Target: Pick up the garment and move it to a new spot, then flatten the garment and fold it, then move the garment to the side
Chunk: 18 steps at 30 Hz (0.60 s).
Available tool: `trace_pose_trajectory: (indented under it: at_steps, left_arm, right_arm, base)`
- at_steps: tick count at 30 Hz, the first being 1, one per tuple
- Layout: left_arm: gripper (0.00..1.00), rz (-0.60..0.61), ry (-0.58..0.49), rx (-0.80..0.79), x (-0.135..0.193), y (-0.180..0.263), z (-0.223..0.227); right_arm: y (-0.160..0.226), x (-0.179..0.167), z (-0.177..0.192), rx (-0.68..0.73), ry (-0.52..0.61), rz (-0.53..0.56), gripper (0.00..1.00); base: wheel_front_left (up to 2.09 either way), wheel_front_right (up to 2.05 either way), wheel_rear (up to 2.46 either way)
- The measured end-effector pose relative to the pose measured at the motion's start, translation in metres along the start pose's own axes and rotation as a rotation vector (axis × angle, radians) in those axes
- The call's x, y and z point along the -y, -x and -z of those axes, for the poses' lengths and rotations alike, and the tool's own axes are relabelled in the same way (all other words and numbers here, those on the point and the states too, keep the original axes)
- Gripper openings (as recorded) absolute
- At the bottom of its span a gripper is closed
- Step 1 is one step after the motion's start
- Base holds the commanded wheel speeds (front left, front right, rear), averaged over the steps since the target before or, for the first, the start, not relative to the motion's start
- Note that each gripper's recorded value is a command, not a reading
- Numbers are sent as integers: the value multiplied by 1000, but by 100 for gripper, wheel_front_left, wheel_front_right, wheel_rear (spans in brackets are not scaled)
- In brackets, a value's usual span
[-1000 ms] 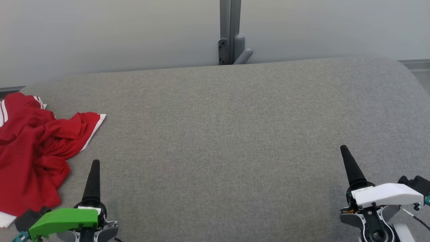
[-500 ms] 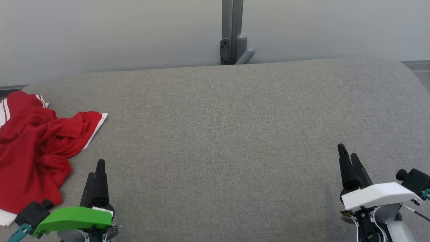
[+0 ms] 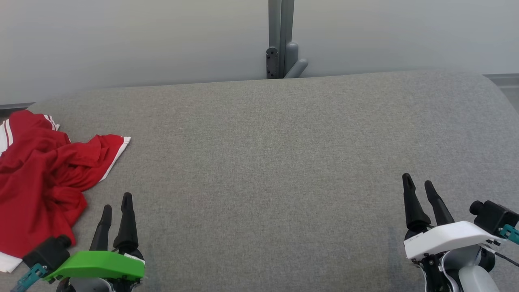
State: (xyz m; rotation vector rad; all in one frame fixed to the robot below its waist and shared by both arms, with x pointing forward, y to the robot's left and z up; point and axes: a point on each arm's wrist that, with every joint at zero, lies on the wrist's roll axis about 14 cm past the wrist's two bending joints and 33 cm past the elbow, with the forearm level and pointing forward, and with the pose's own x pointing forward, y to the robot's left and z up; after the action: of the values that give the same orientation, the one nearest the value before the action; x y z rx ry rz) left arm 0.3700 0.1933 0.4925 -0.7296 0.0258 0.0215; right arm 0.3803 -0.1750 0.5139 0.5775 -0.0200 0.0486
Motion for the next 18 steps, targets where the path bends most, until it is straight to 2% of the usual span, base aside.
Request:
trace_pose_trajectory:
  at_steps: [18]
  left_arm:
    - [100,47,-242,-19,3,3,5]
  right_arm:
    - [0,-2,-6,33,232,-19,100]
  base:
    - [0,0,0]
